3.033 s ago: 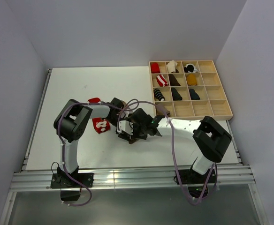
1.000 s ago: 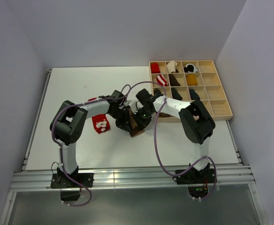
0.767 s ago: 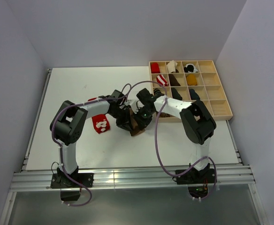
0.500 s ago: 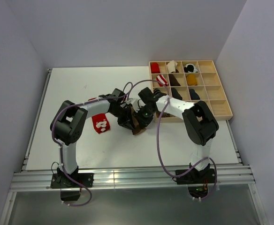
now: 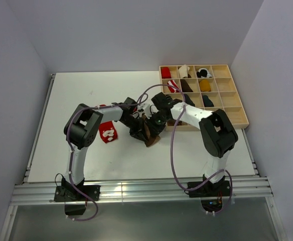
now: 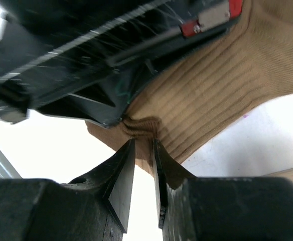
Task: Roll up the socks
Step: Roll the sock at the center of the board.
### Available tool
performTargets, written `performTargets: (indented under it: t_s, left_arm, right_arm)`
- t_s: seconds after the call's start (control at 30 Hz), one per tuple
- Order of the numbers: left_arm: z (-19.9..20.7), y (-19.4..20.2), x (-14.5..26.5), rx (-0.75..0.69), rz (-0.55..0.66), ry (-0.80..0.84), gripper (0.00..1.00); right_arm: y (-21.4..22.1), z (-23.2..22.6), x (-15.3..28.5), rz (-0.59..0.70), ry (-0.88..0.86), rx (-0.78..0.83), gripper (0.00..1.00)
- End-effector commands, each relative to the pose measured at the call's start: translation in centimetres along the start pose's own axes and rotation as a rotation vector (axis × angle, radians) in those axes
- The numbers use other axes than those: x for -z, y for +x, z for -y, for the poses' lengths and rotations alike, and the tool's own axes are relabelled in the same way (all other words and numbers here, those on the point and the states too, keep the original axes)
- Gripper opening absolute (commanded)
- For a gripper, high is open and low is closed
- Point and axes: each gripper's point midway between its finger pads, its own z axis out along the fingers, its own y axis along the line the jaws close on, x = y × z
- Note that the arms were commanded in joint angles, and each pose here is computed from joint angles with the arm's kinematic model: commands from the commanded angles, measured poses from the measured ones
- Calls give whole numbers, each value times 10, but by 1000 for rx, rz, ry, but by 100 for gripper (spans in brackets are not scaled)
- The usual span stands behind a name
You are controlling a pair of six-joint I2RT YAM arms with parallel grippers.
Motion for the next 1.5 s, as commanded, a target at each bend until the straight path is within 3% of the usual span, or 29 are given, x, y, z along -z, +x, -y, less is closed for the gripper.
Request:
performTargets:
  t_s: [0.0,0.27,0.53,0.93,1.47]
  left_arm:
    - [-2,-2,-6,25,-22,-5,4]
    - [-17,3,3,102,-39,-25,4]
    - [-26,8,14,113,-90,-70,6]
    - [-19,21,21,121,-114,-30,9]
    - [-18,29,23,116,-122,-13,11]
  right_arm:
    - [-24,-1,19,114,12,34,29]
    - [-37,6,54,237,82,123,30]
    - [-10,-2,77,274,158,462,40]
    - [14,-45,39,249,266,880,48]
    - [13,-62,-3,196,288,1077,49]
